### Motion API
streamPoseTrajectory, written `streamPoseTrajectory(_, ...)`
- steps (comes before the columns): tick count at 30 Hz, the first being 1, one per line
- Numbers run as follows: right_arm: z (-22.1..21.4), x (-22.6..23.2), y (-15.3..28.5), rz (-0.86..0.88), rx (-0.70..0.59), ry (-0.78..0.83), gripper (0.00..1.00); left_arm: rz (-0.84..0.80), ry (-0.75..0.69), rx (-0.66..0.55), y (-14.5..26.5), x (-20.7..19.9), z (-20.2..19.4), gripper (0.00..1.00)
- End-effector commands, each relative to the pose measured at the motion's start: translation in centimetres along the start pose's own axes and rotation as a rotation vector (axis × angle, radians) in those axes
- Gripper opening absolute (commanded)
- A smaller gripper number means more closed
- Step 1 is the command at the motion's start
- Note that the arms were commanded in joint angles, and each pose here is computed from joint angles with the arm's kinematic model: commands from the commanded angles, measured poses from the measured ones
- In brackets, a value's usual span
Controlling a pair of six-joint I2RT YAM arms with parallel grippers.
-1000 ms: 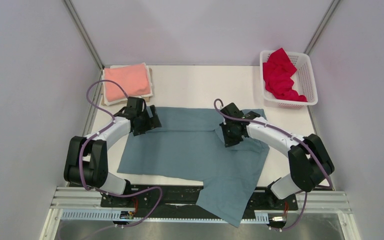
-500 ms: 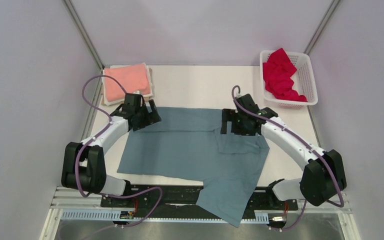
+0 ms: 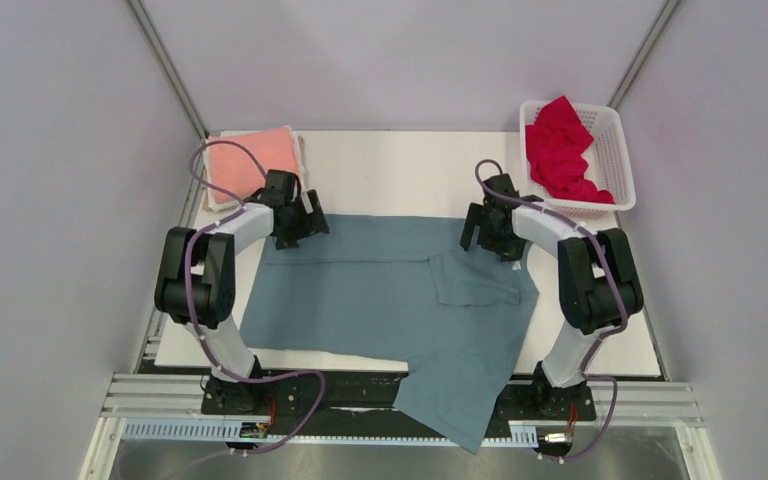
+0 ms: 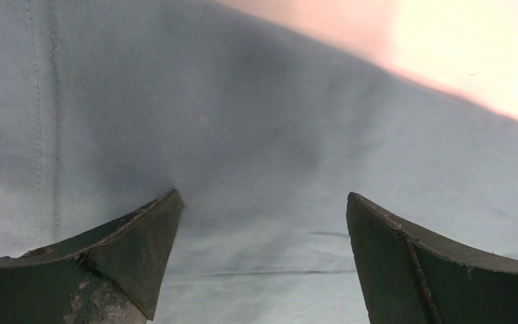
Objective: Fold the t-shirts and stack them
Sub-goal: Fold the flattened tshirt in 1/3 of the way
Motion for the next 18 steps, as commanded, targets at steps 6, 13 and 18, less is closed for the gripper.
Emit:
streamPoseTrajectory(6,6.1,1.0,-5.1,0.048,-0.095,0.023,1.00,0.093,0.077,-0.031,-1.8,1.7,2.7,1.00)
streamPoseTrajectory(13,10.4,1.5,-5.7,0.031,-0.179,0.104,1.00,0.143,0.086,-0.066,-2.5,1.8,4.7,1.00)
streamPoseTrajectory(18,11.5,2.7,-1.0,0.093,-0.277,0.157,1.00,0.117,0.048,-0.113,0.2,0.2,6.3,1.00)
Point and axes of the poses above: each gripper's point midway between its finger pads, its own y axis back along the fingers, its own x axis along the line the jaws close on, z = x × y, the point moved 7 cm from there along y, back along the fingers, and after that the axes turned 2 degrees about y, right-handed, at the moved point
